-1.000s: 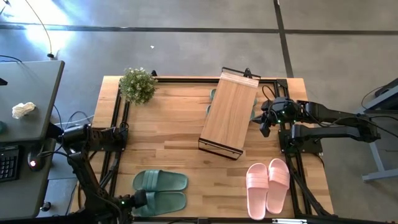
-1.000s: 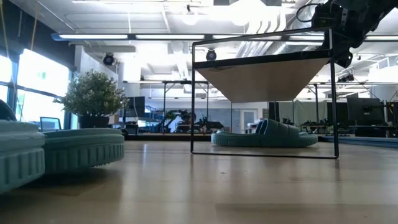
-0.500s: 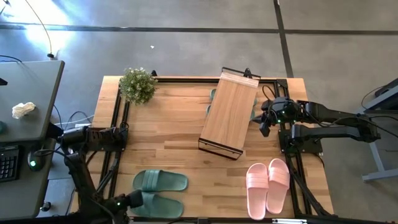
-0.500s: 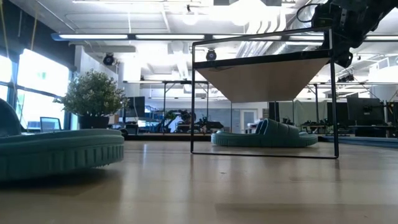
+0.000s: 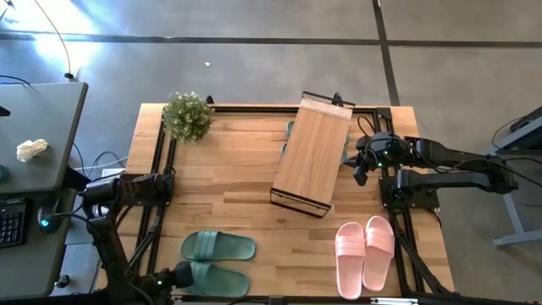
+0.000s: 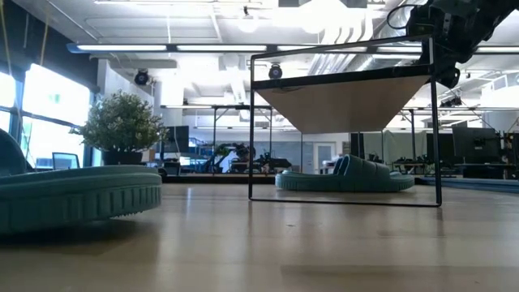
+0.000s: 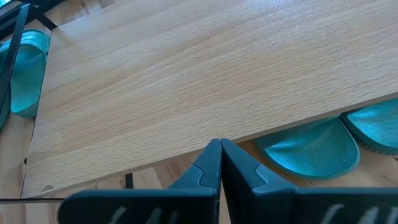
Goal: Pick and place slides into the shelf
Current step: Put the green slide under the shelf
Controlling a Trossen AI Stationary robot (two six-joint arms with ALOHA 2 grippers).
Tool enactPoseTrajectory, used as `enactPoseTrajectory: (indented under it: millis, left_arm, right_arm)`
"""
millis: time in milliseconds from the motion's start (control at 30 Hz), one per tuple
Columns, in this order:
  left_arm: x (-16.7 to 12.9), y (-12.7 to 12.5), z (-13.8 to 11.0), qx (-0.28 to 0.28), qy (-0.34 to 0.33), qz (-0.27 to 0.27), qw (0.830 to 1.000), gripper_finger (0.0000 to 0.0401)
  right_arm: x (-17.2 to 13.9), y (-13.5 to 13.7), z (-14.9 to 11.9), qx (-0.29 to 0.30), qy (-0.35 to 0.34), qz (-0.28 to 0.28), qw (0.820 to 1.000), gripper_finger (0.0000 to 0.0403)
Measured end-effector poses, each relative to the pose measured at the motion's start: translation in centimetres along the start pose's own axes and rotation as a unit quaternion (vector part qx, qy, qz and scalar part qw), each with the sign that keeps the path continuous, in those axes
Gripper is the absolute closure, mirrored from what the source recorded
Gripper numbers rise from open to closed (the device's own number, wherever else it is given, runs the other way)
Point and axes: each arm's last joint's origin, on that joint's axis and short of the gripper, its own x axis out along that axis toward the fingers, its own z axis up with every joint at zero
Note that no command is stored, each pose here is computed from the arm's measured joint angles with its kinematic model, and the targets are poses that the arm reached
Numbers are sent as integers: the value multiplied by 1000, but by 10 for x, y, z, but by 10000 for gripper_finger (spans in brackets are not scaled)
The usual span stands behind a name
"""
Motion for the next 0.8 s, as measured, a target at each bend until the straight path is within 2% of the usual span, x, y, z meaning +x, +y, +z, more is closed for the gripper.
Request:
enactPoseTrajectory:
  millis: [133,300,533,800]
  left_arm:
    - [1,1,1,0,0,25,1000,309]
    - [2,4,1,-1,-1,84,996,309]
    - [18,-3,6,7,17,65,998,309]
    - [19,-2,7,8,15,92,996,309]
  right_arm:
    - [0,0,0,0,-1,-4,1000,403]
    - [0,-1,0,0,-6,-16,1000,403]
    - [0,-1,0,4,-7,-16,1000,403]
    - [0,-1,0,10,-7,-16,1000,403]
